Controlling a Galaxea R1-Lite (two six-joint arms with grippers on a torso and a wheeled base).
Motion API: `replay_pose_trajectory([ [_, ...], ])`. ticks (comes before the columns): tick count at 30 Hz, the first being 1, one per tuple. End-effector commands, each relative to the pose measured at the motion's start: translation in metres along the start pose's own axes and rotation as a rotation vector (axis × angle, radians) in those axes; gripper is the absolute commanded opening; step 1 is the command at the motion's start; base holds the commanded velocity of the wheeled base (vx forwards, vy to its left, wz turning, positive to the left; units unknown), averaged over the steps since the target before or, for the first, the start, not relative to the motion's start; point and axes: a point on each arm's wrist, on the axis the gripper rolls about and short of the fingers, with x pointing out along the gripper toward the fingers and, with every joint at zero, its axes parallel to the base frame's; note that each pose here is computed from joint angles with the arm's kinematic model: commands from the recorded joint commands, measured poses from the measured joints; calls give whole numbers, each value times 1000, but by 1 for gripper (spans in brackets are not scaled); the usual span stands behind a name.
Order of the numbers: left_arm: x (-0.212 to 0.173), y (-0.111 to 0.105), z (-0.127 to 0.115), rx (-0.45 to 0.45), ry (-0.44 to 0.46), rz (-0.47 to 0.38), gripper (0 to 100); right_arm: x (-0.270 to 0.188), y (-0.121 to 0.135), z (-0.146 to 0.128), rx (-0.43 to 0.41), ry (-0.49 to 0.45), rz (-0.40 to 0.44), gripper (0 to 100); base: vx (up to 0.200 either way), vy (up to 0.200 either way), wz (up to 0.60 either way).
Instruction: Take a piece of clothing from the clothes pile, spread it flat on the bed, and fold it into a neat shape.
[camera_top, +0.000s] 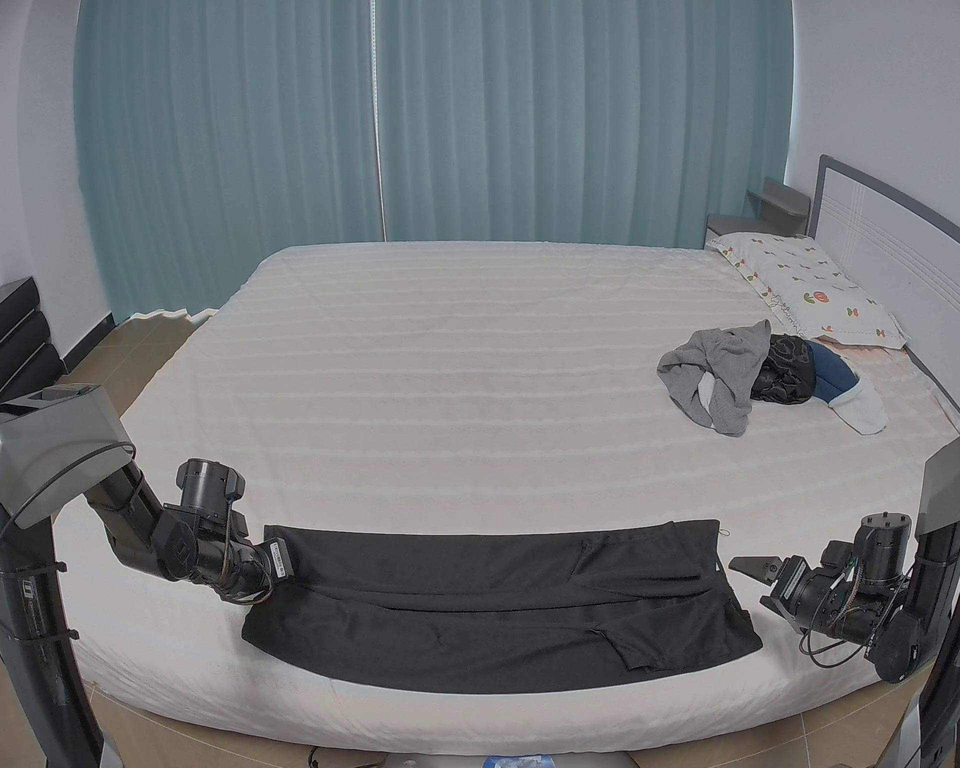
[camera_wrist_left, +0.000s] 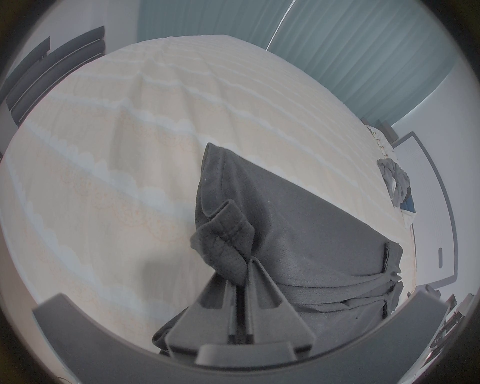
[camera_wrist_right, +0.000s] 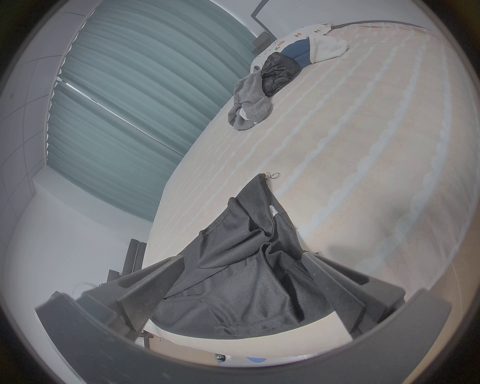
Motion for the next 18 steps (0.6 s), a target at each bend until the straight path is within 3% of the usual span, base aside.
replay_pose_trajectory([
  [1, -4, -2, 3, 1, -16, -8, 0, -3, -1, -2, 3, 8, -7, 100, 0, 0, 0],
  [12, -2, -2, 3, -10, -12, -6, 0, -3, -1, -2, 4, 7, -8, 100, 0, 0, 0],
  [18, -1, -3, 3, -27, -13, -10, 0, -3, -1, -3, 3, 9, -6, 100, -200, 0, 0],
])
